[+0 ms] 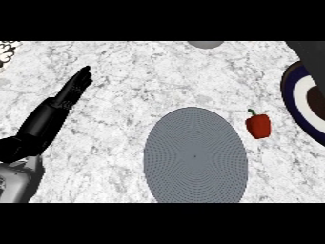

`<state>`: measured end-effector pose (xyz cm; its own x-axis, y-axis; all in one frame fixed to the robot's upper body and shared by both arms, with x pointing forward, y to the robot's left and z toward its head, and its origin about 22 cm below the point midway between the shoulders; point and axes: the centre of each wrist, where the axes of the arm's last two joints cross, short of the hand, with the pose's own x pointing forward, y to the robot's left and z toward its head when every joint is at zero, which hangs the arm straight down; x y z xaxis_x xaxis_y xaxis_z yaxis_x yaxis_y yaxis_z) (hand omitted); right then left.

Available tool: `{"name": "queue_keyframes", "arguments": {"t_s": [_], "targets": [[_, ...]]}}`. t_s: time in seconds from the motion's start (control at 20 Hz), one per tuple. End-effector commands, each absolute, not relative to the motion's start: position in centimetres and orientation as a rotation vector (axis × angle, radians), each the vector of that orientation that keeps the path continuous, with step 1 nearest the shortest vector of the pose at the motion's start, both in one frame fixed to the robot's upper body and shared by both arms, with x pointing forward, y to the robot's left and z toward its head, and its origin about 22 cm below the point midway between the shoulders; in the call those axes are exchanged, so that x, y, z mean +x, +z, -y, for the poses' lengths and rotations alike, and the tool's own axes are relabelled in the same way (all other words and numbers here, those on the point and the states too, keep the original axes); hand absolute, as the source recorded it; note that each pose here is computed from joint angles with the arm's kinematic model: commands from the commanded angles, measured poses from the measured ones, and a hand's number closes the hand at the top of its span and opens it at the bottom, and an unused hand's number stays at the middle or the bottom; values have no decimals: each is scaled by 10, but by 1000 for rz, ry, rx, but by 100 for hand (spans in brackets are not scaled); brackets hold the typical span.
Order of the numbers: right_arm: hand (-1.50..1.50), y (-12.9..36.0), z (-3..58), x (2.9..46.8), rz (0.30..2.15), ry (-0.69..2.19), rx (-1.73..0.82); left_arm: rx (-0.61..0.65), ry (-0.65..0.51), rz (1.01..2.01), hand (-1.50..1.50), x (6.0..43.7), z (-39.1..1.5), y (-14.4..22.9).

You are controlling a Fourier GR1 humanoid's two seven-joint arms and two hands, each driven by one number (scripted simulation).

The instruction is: Pick the squash from the placemat and place it in the plate

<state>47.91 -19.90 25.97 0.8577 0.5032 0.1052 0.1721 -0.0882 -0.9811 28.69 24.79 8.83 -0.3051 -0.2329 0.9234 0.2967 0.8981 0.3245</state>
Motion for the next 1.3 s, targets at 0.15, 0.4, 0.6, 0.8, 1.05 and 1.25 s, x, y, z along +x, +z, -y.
{"name": "queue_keyframes", "arguments": {"t_s": [0.15,0.4,0.6,0.8,1.05,1.25], "targets": [[150,262,214,485,419,-107,-1775,-56,-531,1799,0,287,-241,87],[150,251,230,487,429,-195,-1769,-43,-509,1795,0,288,-249,84],[150,236,247,486,433,-260,-1784,-29,-502,1791,0,290,-253,87],[150,233,270,482,471,-352,-1803,-28,-503,1767,0,281,-252,77],[150,198,309,472,422,-385,-1867,-19,-489,1775,0,275,-248,75],[150,171,329,463,349,-385,-1852,10,-467,1793,0,277,-256,79]]}}
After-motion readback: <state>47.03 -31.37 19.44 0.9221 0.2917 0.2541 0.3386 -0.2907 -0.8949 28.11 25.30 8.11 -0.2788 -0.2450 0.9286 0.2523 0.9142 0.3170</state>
